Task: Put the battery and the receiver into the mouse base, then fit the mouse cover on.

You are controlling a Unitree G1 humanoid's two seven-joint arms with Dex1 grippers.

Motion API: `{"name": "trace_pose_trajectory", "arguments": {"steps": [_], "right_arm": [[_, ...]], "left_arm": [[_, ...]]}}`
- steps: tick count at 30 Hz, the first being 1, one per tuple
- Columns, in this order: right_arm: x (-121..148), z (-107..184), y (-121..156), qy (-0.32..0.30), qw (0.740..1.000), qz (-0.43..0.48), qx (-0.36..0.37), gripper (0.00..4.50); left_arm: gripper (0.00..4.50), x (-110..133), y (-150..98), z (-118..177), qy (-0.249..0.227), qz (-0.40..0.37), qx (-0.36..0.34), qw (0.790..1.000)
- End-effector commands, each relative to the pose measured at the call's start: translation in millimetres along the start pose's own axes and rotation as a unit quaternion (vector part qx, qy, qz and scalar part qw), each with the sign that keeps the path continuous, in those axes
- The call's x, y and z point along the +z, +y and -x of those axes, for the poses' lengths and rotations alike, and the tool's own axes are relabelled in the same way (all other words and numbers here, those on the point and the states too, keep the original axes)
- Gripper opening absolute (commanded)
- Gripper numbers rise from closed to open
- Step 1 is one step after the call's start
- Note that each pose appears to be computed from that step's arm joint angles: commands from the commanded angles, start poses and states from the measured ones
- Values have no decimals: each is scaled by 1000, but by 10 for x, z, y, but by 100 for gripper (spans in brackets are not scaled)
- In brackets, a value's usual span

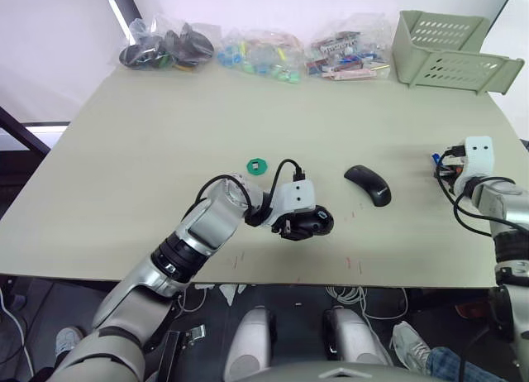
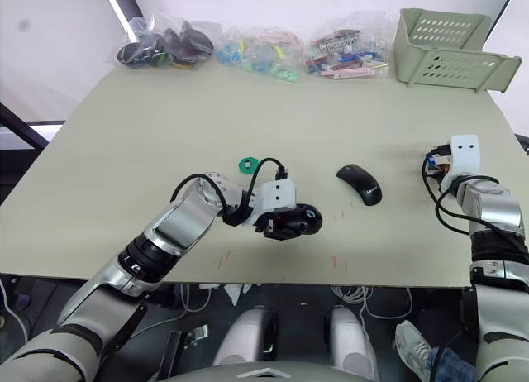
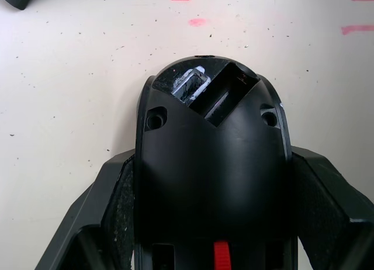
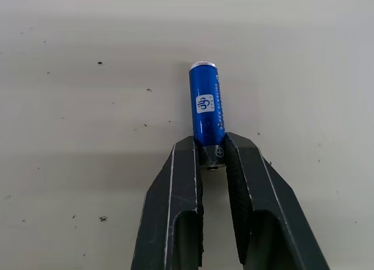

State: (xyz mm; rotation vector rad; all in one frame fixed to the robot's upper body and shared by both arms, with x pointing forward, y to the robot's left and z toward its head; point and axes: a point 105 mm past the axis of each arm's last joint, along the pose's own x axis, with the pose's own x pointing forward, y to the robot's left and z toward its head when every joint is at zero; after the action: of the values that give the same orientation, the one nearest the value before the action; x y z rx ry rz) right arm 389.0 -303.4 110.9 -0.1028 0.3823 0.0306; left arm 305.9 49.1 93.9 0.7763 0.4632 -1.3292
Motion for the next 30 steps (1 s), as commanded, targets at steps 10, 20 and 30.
{"name": "trace_pose_trajectory", "arguments": {"steps": [10, 20, 30], "right_arm": [[591, 1096, 826, 79, 962, 61, 256, 5], [343, 1538, 1411, 202, 880, 124, 411, 5], [89, 1200, 1875, 268, 863, 41, 426, 5]], "left_arm": [[299, -118, -61, -79, 24, 5, -9, 1000], [299, -166, -63, -54, 30, 1, -14, 999], [299, -181, -66, -51, 35, 1, -16, 999]]}}
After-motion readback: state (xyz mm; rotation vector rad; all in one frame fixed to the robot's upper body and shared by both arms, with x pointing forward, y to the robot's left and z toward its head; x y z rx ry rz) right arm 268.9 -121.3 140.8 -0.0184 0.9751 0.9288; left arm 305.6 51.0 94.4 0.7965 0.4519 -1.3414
